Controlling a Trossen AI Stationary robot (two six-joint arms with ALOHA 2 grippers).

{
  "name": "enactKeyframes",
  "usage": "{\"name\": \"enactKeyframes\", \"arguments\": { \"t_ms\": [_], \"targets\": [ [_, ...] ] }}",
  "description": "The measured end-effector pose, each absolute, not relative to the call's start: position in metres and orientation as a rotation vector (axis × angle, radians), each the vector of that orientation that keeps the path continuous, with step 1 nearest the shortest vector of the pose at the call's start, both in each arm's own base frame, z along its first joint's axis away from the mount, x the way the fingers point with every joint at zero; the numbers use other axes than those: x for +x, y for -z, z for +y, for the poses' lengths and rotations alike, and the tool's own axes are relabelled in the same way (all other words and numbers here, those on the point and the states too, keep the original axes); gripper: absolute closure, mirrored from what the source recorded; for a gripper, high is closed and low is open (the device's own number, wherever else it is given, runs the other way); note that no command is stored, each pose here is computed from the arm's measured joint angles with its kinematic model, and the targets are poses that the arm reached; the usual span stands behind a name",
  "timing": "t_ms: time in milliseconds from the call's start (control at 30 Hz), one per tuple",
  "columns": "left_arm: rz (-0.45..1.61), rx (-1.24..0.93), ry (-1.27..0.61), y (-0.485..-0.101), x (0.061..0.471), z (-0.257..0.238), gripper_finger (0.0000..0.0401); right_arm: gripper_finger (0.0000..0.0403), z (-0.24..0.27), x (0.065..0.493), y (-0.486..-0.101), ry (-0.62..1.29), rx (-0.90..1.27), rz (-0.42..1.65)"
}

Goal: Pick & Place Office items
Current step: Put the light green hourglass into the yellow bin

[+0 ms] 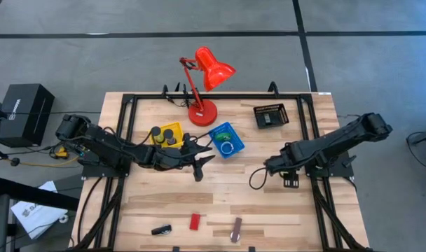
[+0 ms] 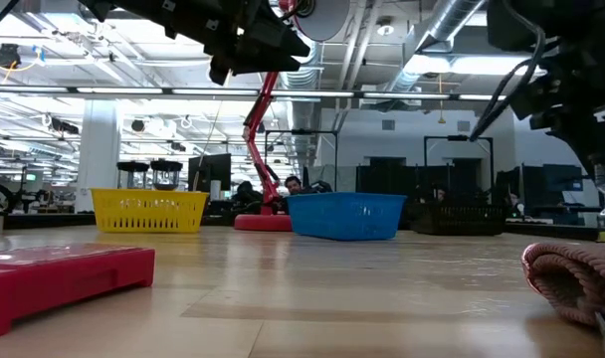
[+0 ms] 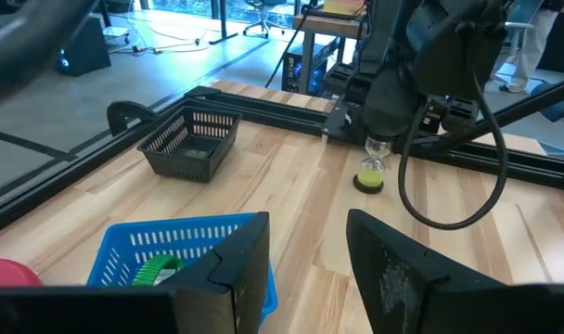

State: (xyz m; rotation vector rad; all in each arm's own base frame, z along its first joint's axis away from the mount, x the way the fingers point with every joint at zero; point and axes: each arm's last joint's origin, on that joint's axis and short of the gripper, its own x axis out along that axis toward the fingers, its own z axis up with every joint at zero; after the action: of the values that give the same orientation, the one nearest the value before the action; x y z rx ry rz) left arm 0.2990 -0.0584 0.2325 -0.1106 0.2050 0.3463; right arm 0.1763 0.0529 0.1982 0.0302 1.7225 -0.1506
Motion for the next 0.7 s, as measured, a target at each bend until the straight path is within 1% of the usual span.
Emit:
{"name": "enactKeyframes", "arguments": {
  "t_ms": [167,367,467,633,700],
  "targets": [
    [0.204,-0.111,-0.346,-0.2327,0.299,-0.0584,0.0261,0.0166,0.0527,0.1754,-0.1987,0.151,0.031,1.728],
    [0.204,-0.111,-0.346,-0.2327,0.299,-0.0584,0.0261,0.0204,0.0536,0.176,-0.1988,0.134,0.054,1.725],
    [0.204,-0.111,-0.346,-0.2327,0.299,-0.0584,0.0261,0.0204,0.0538,0.1767,-0.1989,0.131,0.057,1.717],
    [0.204,-0.111,-0.346,-0.2326,0.299,-0.0584,0.0261,0.0164,0.0547,0.1788,-0.1984,0.119,0.068,1.699],
    [0.204,-0.111,-0.346,-0.2326,0.299,-0.0584,0.0261,0.0162,0.0552,0.1805,-0.1981,0.113,0.073,1.682]
  ]
}}
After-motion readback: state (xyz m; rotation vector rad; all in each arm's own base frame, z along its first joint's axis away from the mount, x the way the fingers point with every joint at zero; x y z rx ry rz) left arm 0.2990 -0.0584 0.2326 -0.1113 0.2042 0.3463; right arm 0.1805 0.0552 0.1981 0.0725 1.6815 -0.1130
